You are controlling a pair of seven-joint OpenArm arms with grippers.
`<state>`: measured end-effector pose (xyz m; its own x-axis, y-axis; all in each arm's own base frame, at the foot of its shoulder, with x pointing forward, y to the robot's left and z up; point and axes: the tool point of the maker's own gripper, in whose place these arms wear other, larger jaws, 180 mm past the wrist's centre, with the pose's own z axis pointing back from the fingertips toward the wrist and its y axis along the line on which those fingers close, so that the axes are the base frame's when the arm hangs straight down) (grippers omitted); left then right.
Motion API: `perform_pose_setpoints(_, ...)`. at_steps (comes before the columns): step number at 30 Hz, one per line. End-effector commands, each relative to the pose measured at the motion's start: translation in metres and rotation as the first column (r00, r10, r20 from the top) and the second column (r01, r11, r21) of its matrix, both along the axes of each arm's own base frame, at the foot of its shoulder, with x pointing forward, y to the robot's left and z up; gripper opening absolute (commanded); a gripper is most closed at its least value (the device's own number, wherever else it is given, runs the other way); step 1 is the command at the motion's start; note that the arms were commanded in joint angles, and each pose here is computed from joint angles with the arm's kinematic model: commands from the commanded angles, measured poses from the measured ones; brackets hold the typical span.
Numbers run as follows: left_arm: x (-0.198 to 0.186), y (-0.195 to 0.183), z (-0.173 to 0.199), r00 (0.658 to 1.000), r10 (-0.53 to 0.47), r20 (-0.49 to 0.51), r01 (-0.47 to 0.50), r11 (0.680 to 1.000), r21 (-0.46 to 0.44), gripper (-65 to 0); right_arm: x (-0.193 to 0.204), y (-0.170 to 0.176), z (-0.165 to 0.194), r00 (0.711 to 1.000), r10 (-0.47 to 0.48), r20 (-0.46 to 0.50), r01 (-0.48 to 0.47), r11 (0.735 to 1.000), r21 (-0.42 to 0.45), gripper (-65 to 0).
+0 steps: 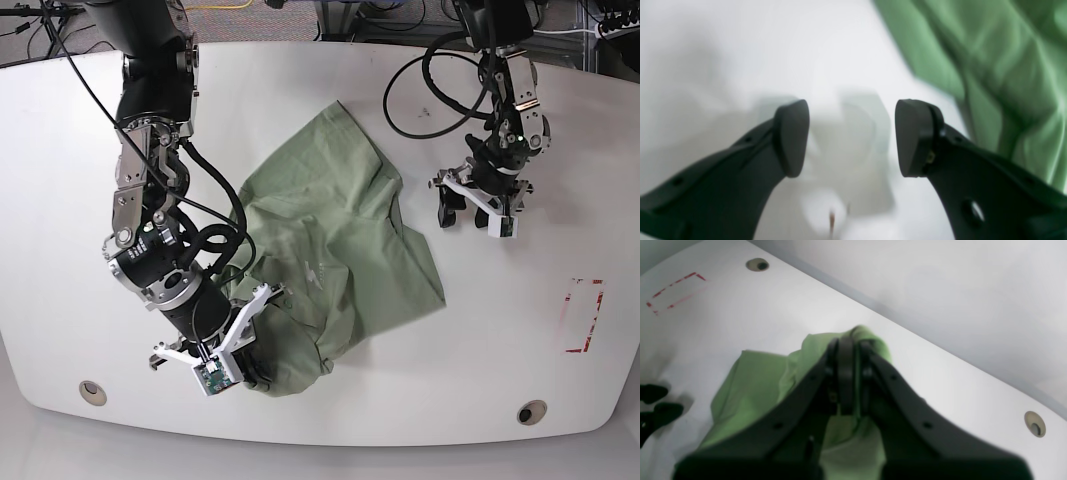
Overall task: Fold the T-shirt properly
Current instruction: 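Lift the held shoulder with the right gripper while the left gripper descends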
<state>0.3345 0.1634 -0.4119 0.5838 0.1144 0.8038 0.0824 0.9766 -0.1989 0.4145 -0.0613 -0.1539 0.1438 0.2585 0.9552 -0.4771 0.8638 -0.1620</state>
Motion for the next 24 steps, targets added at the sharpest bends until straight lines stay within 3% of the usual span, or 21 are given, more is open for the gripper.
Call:
perform_pose_setpoints(1, 0.016, -0.010, 0.006, 0.999, -0.011, 0.031, 0.012, 0.999, -0.035, -26.5, 0.002, 0.002, 0.024, 0.997, 0.013, 0.078, -0.014, 1.000, 0.020, -65.0)
perform_pose_setpoints(12, 0.026, -0.062, -0.004, 0.992, -0.126, 0.006, 0.126, 0.989, -0.080, -26.5, 0.002, 0.003, 0.025, 0.996, 0.023, 0.084, -0.023, 1.000, 0.008, -65.0)
perform_pose_setpoints(18, 0.034, -0.076, 0.003, 0.991, -0.134, 0.025, 0.136, 0.985, -0.104, -26.5, -0.002, 0.007, 0.026, 0.993, 0.058, 0.100, -0.056, 0.998, -0.023, -65.0)
perform_pose_setpoints(24, 0.035, -0.080, -0.014, 0.990, -0.139, -0.026, 0.135, 0.983, -0.128, -26.7, -0.004, 0.007, 0.030, 0.992, 0.060, 0.113, -0.057, 0.998, -0.025, -65.0)
